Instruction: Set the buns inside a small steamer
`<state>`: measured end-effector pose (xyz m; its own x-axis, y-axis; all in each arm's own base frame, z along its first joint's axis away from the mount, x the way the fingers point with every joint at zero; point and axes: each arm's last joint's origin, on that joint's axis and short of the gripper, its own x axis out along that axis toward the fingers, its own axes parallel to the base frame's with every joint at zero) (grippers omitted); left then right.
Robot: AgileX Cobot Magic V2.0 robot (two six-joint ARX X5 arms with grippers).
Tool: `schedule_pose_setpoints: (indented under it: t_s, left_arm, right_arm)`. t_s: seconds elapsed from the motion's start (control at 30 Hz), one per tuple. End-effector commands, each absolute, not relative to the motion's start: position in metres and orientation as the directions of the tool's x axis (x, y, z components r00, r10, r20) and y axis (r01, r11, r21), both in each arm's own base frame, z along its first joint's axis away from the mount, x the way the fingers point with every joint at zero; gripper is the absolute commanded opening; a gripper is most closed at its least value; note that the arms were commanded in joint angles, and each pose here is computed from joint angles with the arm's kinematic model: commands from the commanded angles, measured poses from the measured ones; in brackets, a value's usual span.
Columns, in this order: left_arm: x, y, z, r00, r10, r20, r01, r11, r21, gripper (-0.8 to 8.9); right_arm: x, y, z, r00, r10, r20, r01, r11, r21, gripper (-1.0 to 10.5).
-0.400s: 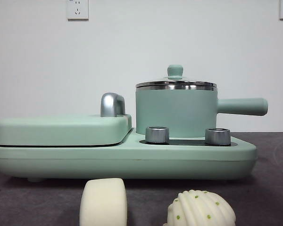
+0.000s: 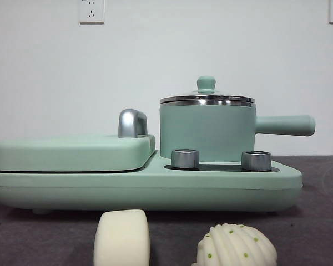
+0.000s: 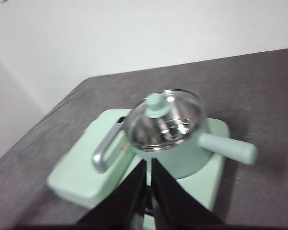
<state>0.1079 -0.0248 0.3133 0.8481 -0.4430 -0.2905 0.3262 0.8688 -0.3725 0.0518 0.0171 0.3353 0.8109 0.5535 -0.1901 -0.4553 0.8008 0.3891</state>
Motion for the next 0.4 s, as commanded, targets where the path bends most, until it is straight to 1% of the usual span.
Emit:
schedule_pose_setpoints:
  t_s: [0.03,0.1,0.23,0.33,0.4]
  left_arm:
    - [0.116,-0.029,0.337,0.801,-0.516,-0.303,0.413,0.843,-0.343,0.09]
    - [0.123,-0.033,0.347,0.753,-0.572,-0.325,0.465,0.813,-0.35,0.09]
    - [0.136,-0.04,0.361,0.643,-0.673,-0.365,0.552,0.738,-0.388,0.09]
    - [0.142,-0.045,0.366,0.595,-0.709,-0.379,0.59,0.705,-0.394,0.09]
    - [0.146,-0.047,0.367,0.588,-0.719,-0.371,0.602,0.695,-0.393,0.09]
  right_arm:
    - [0.052,0.018,0.356,0.788,0.58,-0.207,-0.509,0.803,0.311,0.1]
    - [0.054,0.018,0.366,0.769,0.595,-0.232,-0.529,0.797,0.291,0.1]
    - [0.058,0.02,0.379,0.714,0.649,-0.263,-0.598,0.761,0.251,0.1]
    - [0.061,0.021,0.382,0.685,0.678,-0.266,-0.63,0.735,0.25,0.1]
    - [0.062,0.021,0.382,0.682,0.681,-0.269,-0.632,0.733,0.252,0.1]
